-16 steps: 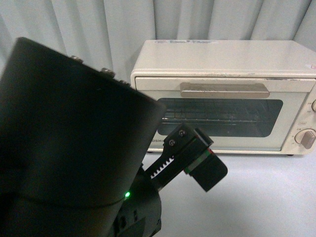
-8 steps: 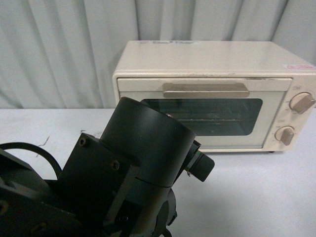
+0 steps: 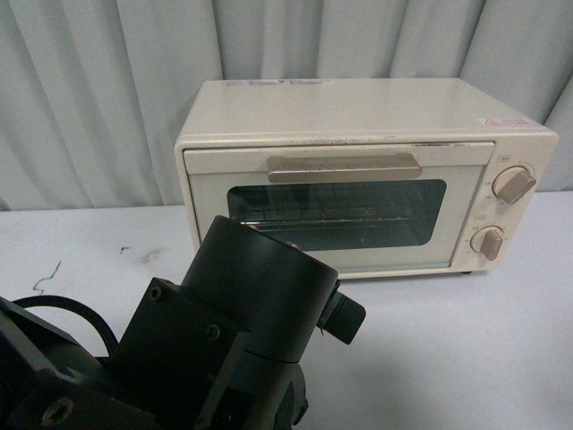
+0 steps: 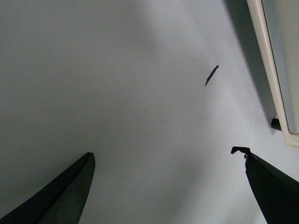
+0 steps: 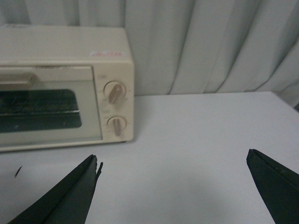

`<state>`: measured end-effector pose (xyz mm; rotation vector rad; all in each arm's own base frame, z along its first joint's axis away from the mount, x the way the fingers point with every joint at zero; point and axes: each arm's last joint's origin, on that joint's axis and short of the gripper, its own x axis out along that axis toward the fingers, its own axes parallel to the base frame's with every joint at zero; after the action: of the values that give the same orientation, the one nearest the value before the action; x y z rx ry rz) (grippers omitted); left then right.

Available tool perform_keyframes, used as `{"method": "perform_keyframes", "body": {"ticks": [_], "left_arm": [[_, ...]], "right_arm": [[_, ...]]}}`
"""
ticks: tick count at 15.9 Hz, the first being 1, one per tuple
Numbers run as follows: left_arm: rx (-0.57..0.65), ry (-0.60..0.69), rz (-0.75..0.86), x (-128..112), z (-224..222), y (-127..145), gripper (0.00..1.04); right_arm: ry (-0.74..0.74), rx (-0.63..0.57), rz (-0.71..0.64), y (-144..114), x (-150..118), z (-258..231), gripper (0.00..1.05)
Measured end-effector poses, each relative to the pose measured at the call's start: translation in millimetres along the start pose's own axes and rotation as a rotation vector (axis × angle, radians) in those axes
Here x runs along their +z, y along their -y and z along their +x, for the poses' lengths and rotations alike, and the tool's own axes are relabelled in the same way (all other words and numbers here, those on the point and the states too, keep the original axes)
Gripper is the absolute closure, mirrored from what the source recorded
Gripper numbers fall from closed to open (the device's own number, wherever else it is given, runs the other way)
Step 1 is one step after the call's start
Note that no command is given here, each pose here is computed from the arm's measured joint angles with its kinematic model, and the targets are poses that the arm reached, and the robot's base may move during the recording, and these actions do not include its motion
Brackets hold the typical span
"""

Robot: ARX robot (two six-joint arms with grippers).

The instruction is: Open oven

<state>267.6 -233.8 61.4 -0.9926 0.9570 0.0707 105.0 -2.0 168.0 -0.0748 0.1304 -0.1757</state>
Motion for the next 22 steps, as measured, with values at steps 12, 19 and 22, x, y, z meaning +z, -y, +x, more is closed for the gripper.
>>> {"method": "perform_keyframes", "body": {"ticks": [12, 19, 22], "left_arm": [[0.000, 0.000, 0.000, 0, 0, 0, 0.07], [0.000, 0.000, 0.000, 0, 0, 0, 0.07], [0.000, 0.001, 0.000, 0, 0, 0, 0.07]], "right_arm": [[0.167, 0.169, -0.699, -62, 126, 143, 0.06], [0.194, 0.357, -1.108, -91, 106, 177, 0.44], [0.223, 0.460, -1.236, -98, 96, 178, 0.77]]}}
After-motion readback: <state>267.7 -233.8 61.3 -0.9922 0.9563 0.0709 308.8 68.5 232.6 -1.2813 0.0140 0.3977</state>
